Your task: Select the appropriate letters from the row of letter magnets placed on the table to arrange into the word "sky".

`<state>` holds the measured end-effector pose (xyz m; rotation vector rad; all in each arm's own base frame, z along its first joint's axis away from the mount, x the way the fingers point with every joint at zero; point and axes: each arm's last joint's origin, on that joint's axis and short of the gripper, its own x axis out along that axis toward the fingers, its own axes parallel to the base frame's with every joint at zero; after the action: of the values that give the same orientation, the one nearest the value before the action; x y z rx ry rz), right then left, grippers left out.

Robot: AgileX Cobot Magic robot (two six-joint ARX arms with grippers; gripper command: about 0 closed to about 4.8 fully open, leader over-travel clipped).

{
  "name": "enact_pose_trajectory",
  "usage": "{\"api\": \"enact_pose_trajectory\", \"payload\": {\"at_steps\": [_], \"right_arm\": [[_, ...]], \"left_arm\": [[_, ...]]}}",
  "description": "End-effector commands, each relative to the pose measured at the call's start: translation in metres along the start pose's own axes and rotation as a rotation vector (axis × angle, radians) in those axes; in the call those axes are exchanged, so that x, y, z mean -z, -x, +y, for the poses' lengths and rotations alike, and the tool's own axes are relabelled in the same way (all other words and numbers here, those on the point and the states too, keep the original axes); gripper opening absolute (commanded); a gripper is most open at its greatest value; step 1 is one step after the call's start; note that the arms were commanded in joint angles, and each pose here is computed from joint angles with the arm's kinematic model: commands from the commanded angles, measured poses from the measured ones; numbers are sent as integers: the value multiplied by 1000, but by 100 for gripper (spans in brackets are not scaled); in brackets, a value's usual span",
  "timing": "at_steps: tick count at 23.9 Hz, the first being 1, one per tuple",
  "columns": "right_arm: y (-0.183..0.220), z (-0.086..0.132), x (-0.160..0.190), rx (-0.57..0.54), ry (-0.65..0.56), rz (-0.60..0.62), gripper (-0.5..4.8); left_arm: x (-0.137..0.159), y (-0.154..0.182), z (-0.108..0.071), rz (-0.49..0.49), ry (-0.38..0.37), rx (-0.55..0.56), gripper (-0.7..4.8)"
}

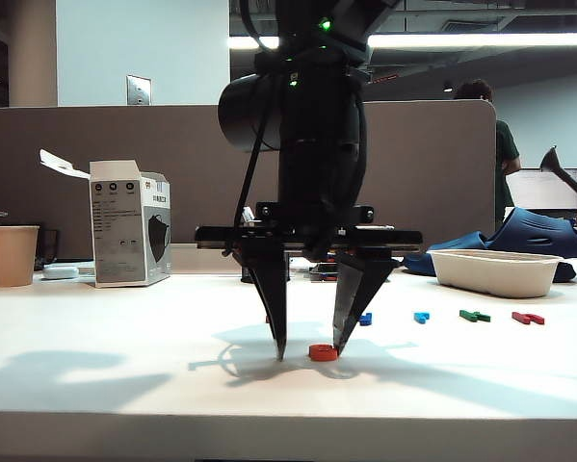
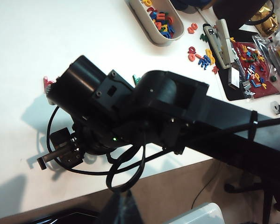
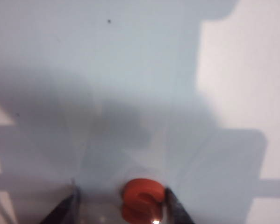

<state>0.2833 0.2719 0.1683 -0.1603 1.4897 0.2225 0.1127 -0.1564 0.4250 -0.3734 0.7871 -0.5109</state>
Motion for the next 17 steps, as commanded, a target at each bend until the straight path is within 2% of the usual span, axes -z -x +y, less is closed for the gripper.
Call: {"api": "enact_pose_trajectory", "payload": {"at_steps": [1, 7, 12, 17], "right_arm": [[-7, -10, 4, 47, -20, 51, 234], [33, -34, -7, -8, -51, -90, 234], [63, -51, -12, -130, -51, -168, 235], [74, -80, -20, -72, -57, -236, 235]], "left_arm": [[-1, 1, 0, -10, 0, 4, -5], [-1, 1, 0, -11, 0, 3, -5], [-1, 1, 0, -10, 0, 3, -5], [-1, 1, 0, -10, 0, 4, -5]]}}
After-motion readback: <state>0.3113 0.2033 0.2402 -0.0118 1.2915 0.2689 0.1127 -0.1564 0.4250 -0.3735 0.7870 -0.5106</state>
